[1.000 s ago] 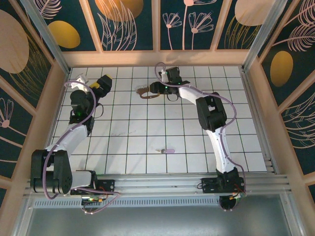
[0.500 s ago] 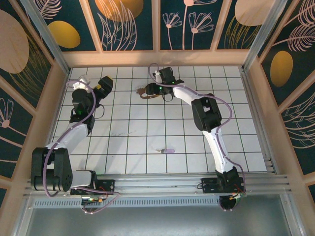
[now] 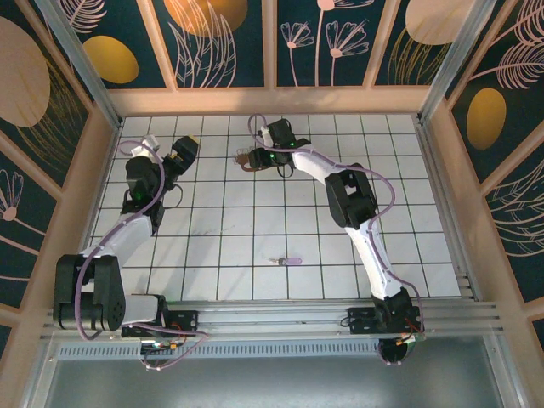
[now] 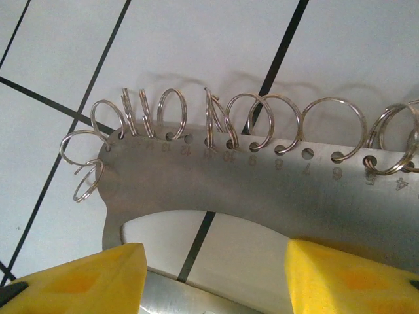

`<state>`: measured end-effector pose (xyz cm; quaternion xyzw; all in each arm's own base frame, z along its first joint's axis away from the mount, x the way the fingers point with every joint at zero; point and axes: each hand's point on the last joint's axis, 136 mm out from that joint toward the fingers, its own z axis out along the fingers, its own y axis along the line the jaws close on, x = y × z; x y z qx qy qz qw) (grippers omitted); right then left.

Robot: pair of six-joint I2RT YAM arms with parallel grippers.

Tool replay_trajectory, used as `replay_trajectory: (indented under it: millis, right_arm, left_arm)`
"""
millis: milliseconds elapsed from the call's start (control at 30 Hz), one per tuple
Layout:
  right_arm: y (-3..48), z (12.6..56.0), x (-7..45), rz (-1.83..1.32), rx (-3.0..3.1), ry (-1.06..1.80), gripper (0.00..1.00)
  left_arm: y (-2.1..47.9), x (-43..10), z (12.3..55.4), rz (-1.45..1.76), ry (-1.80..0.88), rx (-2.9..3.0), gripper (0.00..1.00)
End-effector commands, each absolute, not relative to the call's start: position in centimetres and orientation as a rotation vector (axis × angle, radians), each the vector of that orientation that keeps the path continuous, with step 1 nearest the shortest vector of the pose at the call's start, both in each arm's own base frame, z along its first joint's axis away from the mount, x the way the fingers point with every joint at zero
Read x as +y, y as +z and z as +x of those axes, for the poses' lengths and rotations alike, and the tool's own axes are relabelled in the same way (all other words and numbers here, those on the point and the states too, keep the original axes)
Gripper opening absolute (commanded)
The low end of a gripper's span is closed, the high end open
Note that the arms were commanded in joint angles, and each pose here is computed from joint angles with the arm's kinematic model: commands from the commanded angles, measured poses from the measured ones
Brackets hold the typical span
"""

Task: Put the keys on the keyring

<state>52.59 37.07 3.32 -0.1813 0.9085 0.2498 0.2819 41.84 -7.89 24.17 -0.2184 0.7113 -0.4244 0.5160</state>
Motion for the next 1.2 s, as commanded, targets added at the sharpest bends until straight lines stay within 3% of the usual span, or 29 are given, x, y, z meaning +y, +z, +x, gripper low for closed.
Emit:
replay_trajectory:
  millis: [0, 900, 1167]
  right_arm:
    - [0.4, 48.8, 37.0, -0.549, 2.554, 0.637, 0.56]
    - [-0.4, 34.9, 32.3, -0.607, 2.656, 0.681, 0.49]
    - [0.5, 30.7, 33.0, -0.662, 2.654, 0.72, 0.49]
  left_arm:
    - [25.4, -8.7, 41.0, -0.483, -1.061, 1.69, 0.99]
    - [24.3, -13.4, 38.1, -0.415, -1.186, 1.761, 0.99]
    - [24.4, -15.5, 36.8, -0.383, -1.218, 1.799, 0.99]
